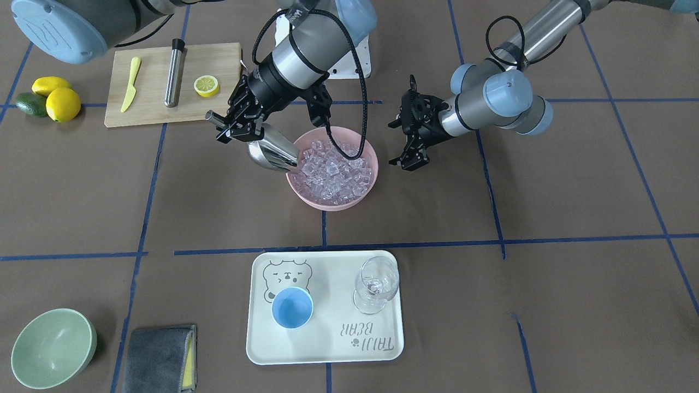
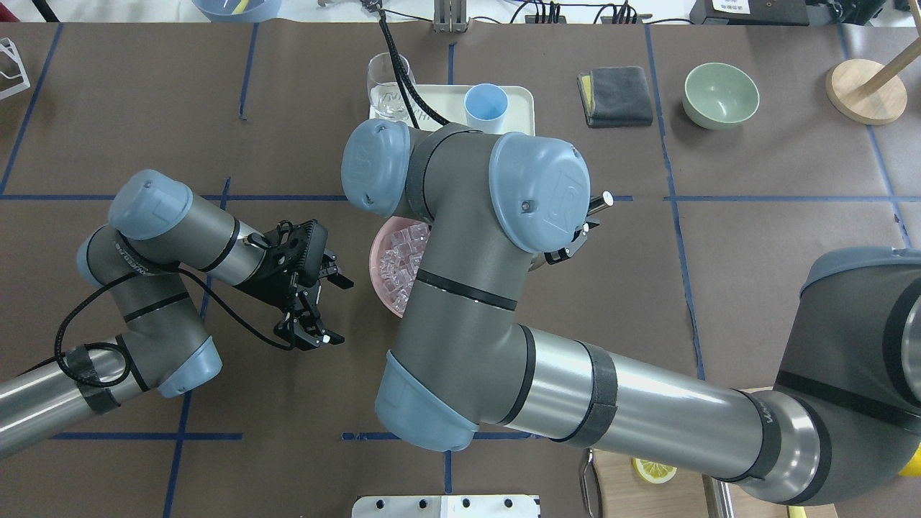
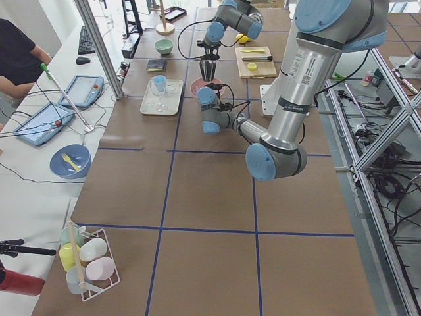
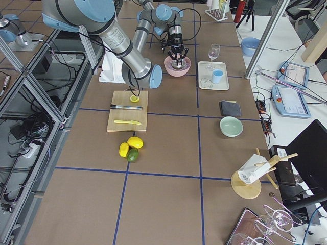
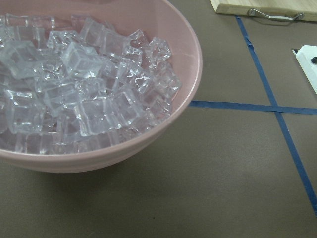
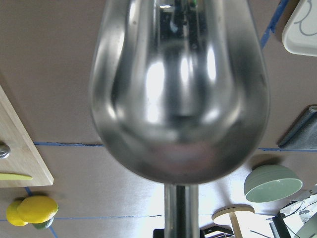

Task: Put ice in cup with scoop
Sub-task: 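Swing the right arm over and lower the scoop into the pink bowl, then push the scoop through the ice with the right gripper while the left steadies the bowl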

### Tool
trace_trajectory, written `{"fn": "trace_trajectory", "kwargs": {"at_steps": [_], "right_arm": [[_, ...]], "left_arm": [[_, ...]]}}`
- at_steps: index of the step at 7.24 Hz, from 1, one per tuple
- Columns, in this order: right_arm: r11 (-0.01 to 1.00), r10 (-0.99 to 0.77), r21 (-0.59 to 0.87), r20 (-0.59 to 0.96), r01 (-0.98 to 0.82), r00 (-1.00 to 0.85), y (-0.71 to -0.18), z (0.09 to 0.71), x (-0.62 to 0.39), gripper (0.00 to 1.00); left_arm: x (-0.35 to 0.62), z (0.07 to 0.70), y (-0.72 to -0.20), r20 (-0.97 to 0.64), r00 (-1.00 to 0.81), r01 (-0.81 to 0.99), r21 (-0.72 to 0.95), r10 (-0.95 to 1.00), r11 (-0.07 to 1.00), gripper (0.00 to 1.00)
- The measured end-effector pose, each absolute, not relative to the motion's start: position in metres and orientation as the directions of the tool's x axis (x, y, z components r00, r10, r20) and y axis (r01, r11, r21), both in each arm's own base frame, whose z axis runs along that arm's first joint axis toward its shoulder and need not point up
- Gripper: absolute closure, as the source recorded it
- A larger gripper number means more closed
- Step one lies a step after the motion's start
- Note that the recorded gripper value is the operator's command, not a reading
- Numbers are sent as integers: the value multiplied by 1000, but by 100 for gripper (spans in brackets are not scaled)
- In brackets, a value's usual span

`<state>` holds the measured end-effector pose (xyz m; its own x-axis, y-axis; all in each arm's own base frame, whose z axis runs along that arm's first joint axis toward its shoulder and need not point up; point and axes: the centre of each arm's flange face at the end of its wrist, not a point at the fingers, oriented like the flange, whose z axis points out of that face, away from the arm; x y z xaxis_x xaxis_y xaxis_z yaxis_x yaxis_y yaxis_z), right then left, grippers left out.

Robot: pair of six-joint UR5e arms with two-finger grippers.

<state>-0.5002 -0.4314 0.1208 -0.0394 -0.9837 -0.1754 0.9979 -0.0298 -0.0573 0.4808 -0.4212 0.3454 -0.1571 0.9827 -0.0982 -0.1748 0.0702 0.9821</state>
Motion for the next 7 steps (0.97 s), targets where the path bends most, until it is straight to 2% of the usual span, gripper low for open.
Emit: {"fn": "trace_trajectory", "kwargs": {"at_steps": [7], "right_arm": [[-31, -983, -54, -177, 998, -40, -430, 119, -502, 100]], "left_arm": [[501, 328, -449, -108, -51, -175, 980, 993, 98, 0]]}}
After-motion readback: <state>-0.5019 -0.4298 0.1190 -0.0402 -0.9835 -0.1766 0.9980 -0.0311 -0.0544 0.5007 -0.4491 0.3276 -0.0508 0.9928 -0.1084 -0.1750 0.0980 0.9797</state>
